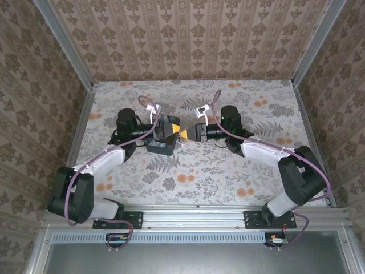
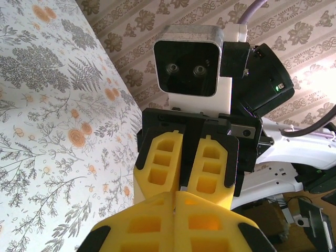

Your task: Unlock the padlock with the key

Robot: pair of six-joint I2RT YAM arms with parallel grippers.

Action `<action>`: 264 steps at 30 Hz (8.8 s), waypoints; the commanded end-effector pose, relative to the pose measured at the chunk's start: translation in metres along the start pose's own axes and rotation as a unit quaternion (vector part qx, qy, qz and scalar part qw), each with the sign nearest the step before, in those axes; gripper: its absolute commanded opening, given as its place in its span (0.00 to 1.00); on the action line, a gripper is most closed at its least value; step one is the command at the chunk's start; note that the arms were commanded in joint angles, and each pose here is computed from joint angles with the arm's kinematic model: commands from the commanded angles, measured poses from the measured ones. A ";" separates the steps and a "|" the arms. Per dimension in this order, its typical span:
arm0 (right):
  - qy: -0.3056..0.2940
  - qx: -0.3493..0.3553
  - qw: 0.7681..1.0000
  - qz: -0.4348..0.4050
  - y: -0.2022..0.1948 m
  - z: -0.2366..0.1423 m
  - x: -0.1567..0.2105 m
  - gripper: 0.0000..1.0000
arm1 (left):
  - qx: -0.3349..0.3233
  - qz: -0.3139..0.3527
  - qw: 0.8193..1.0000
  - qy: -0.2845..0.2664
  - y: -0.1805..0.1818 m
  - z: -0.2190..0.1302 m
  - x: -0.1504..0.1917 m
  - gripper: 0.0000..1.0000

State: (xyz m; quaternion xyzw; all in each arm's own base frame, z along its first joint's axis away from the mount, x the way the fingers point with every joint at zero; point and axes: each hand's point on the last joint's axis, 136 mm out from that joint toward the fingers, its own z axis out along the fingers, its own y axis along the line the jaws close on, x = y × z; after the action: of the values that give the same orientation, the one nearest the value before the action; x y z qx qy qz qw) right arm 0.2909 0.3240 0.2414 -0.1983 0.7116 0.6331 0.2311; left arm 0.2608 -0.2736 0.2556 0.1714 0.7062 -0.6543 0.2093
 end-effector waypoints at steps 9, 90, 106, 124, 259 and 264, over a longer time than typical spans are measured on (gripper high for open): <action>-0.005 -0.018 1.000 -0.018 0.010 0.001 -0.002 0.05 | 0.012 0.014 1.000 -0.006 -0.007 -0.002 -0.002 0.00; -0.165 0.412 0.883 0.150 -0.125 -0.220 -0.012 0.00 | -0.733 -0.330 0.522 -0.286 0.259 0.021 0.036 0.28; -0.067 0.345 0.929 0.119 -0.081 -0.168 0.030 0.00 | -0.520 -0.359 0.766 -0.120 0.207 0.058 0.003 0.04; -0.033 0.240 0.960 0.137 -0.072 -0.095 0.034 0.00 | -0.352 -0.330 0.874 -0.062 0.144 0.037 -0.020 0.00; -0.200 0.038 0.936 0.288 -0.047 -0.047 -0.025 0.00 | 0.012 -0.232 0.967 -0.108 0.058 0.063 -0.046 0.00; -0.199 0.042 0.936 0.287 -0.048 -0.048 -0.025 0.00 | 0.014 -0.231 0.967 -0.107 0.057 0.063 -0.045 0.00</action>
State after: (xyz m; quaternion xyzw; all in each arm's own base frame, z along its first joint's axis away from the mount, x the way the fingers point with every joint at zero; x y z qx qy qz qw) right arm 0.3341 0.2719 0.2010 0.1774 0.7133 0.6587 0.1609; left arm 0.3399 -0.3260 0.2025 -0.1126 0.7155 -0.6823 0.0995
